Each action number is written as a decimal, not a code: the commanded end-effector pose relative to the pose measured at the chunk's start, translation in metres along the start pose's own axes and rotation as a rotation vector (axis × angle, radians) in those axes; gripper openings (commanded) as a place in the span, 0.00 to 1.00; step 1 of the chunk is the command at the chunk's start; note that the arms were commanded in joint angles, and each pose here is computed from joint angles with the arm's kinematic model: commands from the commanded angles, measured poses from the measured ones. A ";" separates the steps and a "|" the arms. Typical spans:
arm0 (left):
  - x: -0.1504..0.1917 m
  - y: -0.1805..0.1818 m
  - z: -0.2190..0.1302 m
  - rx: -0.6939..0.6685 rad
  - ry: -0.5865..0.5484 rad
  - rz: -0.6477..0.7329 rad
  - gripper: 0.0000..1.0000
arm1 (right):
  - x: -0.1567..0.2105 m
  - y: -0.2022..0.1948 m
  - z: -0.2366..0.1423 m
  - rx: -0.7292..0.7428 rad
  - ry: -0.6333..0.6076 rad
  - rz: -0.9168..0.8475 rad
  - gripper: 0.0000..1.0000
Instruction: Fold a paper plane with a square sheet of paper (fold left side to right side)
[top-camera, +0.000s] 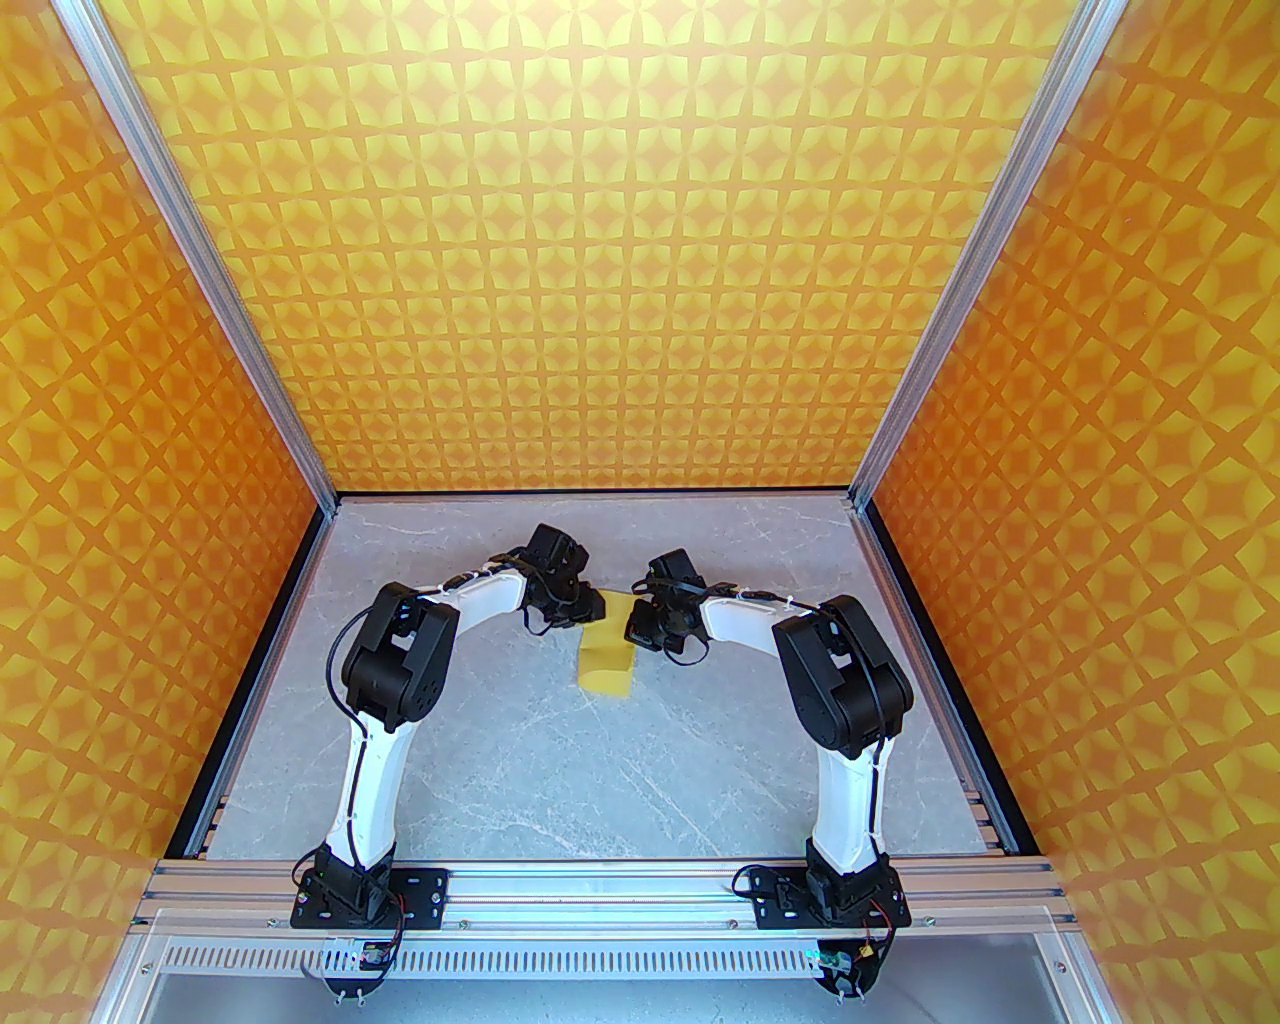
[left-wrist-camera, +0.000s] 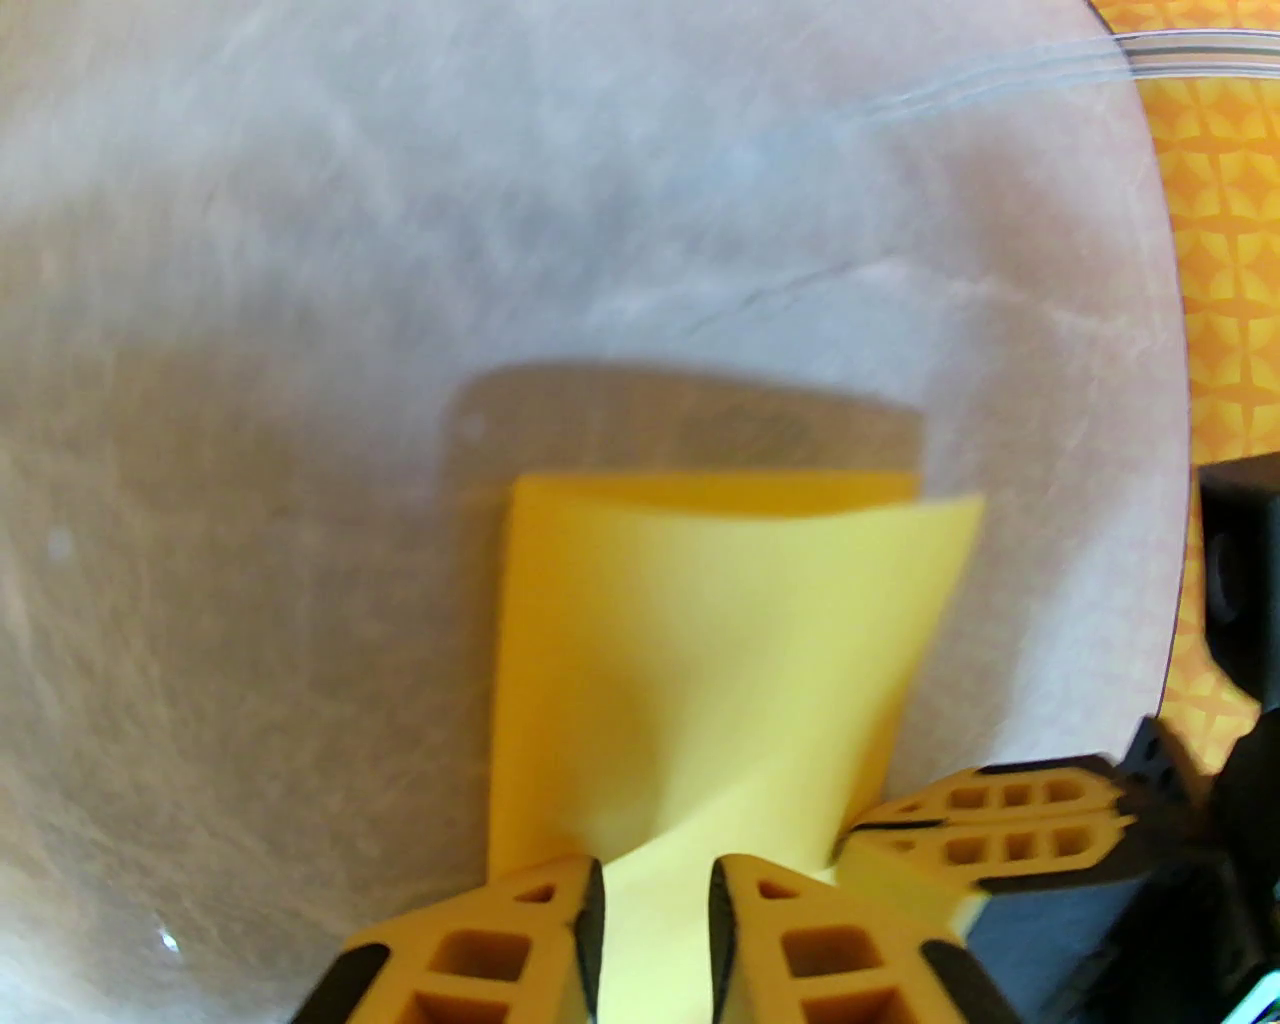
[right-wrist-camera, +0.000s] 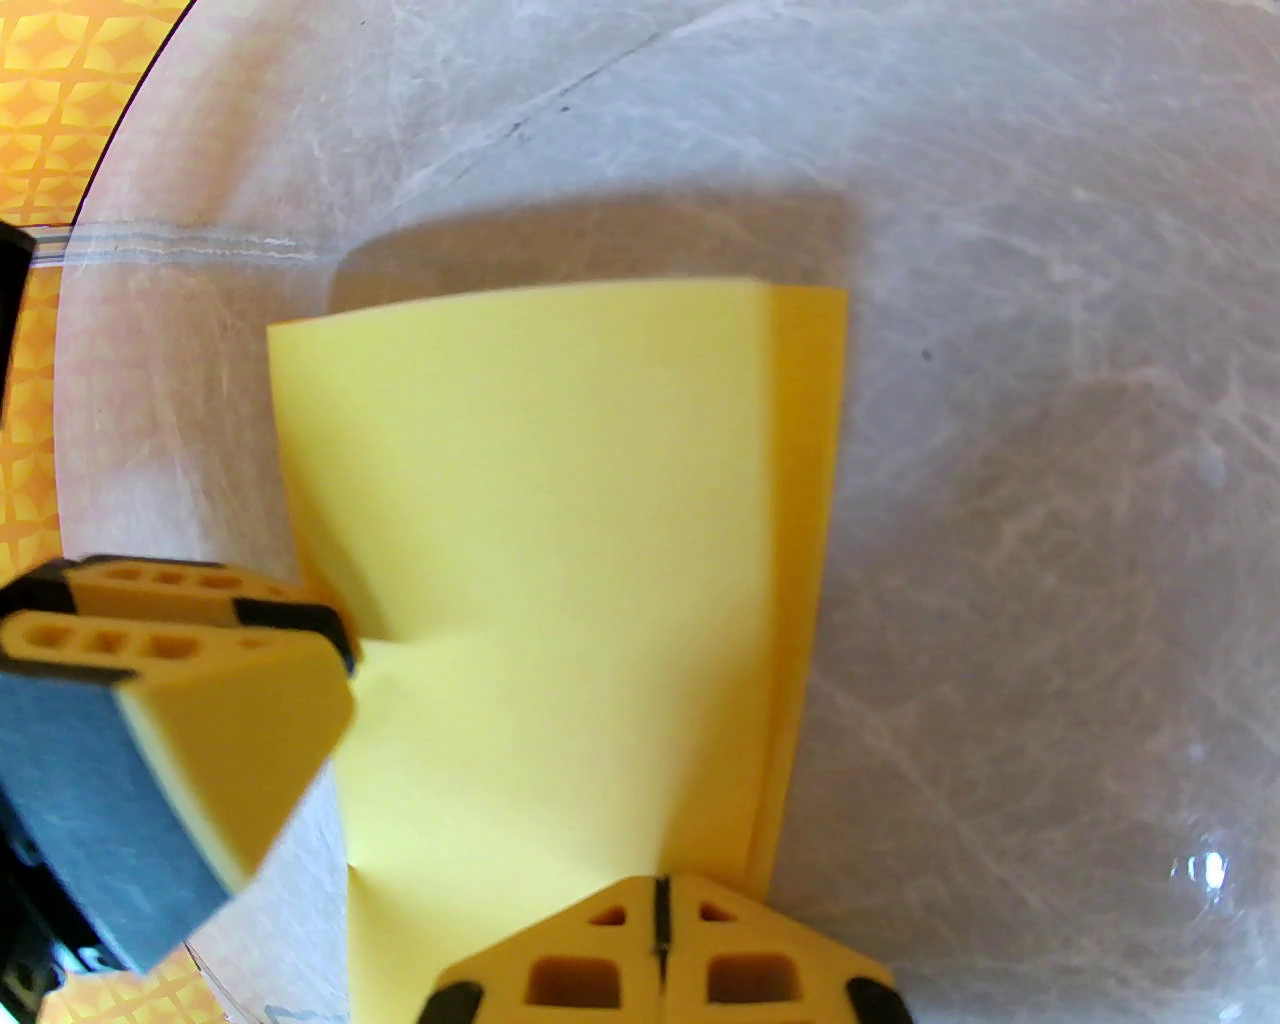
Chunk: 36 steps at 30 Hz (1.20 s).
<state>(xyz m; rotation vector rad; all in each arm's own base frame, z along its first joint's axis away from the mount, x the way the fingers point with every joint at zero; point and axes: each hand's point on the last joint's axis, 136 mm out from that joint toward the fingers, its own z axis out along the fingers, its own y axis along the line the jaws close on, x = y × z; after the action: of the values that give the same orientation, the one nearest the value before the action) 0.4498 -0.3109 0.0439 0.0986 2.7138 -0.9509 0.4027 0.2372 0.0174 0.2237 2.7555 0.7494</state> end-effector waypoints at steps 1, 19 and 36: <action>-0.025 -0.019 -0.014 0.048 -0.051 0.006 0.28 | 0.021 -0.032 0.013 0.112 0.066 0.016 0.00; -0.018 0.022 0.016 -0.021 0.013 -0.025 0.28 | 0.021 -0.032 0.012 0.116 0.065 0.013 0.00; 0.055 -0.032 -0.059 0.134 0.021 -0.071 0.26 | 0.023 -0.036 0.013 0.127 0.061 0.017 0.00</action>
<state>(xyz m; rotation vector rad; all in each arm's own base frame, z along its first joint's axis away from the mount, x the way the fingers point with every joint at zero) 0.4041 -0.2923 0.1009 0.0637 2.6534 -1.0695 0.4030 0.2371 0.0175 0.2137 2.7538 0.7465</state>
